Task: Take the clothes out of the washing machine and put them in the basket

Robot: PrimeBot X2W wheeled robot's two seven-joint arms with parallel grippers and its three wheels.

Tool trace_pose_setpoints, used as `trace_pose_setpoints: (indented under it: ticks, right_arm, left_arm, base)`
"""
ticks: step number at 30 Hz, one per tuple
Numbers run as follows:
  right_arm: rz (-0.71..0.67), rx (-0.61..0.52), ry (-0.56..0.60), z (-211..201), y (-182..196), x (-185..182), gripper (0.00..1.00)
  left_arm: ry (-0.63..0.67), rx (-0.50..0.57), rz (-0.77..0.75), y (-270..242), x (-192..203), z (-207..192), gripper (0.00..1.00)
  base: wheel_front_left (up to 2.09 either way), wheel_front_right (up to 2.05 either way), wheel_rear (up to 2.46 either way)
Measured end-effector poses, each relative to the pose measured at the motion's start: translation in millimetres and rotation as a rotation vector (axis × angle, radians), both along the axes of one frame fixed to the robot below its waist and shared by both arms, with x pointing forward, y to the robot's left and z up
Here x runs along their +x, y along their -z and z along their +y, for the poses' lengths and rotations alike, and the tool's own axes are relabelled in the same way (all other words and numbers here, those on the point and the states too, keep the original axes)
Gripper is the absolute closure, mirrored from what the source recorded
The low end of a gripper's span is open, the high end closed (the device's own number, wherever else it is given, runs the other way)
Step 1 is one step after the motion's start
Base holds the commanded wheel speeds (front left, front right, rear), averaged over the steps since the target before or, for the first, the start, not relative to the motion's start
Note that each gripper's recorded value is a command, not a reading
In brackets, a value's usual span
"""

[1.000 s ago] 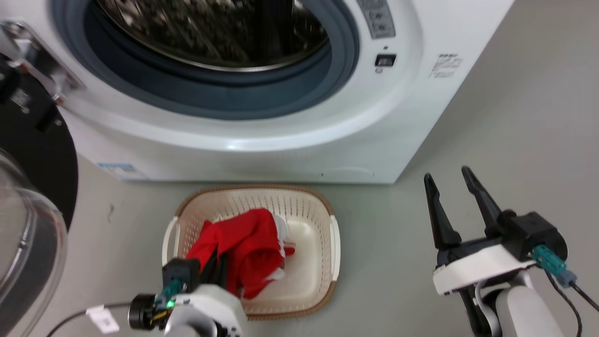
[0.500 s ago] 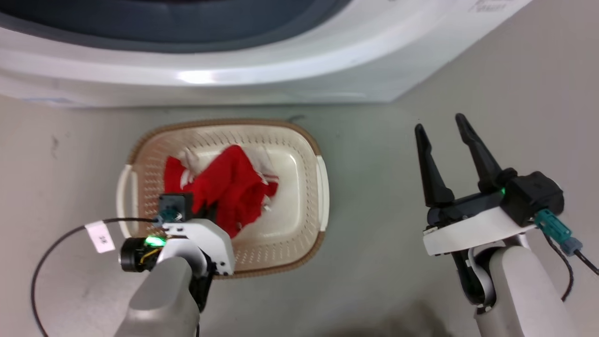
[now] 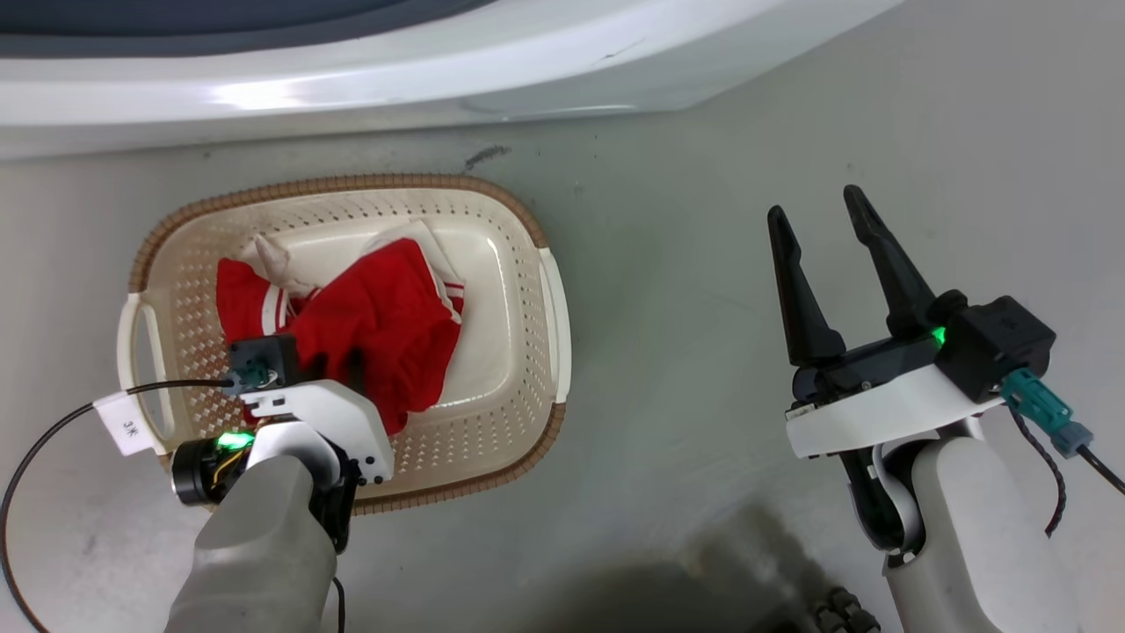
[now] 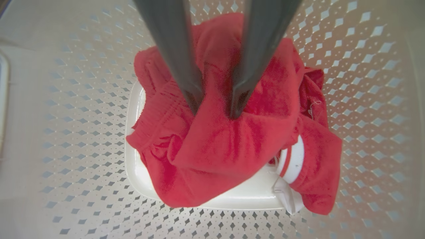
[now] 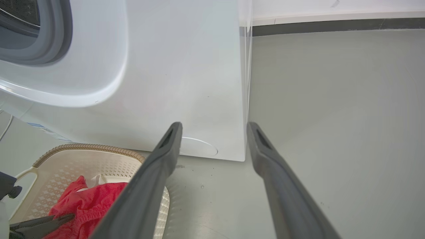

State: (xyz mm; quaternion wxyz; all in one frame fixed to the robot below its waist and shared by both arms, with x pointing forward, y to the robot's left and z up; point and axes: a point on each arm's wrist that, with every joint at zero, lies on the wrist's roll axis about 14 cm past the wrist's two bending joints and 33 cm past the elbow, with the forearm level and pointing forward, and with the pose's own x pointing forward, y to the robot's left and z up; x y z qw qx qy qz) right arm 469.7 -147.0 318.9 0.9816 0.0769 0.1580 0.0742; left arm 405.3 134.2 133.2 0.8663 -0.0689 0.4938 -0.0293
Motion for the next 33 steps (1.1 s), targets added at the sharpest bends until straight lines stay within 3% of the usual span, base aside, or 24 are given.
trace_pose_setpoints:
  ticks: [4, 9, 15, 24, 33]
  right_arm:
    - [-0.021, 0.003, -0.002, 1.4, -12.7, -0.5, 0.00]
    - [-0.069, -0.002, 0.003, 0.2, -43.4, -8.9, 0.00]
    - [-0.127, -0.033, 0.008, -3.4, -80.3, -32.4, 0.00]
    - [-0.215, -0.061, 0.008, -4.0, -125.1, -65.5, 0.00]
    - [-0.334, -0.102, 0.012, -7.4, -173.0, -79.6, 0.00]
  left_arm:
    - [-0.036, 0.009, -0.021, -13.8, 0.4, 8.0, 0.00]
    - [-0.103, -0.001, -0.031, -41.6, -28.5, 16.6, 0.00]
    - [-0.157, -0.044, -0.150, -92.4, -41.0, 17.9, 0.00]
    - [-0.212, -0.041, -0.499, -193.0, -26.9, 36.9, 0.00]
    - [-0.160, 0.047, -1.000, -341.5, -5.7, 52.1, 0.00]
  base:
    - [0.00, 0.00, 0.00]
    - [0.00, 0.00, 0.00]
    - [0.00, 0.00, 0.00]
    - [0.00, 0.00, 0.00]
    - [0.00, 0.00, 0.00]
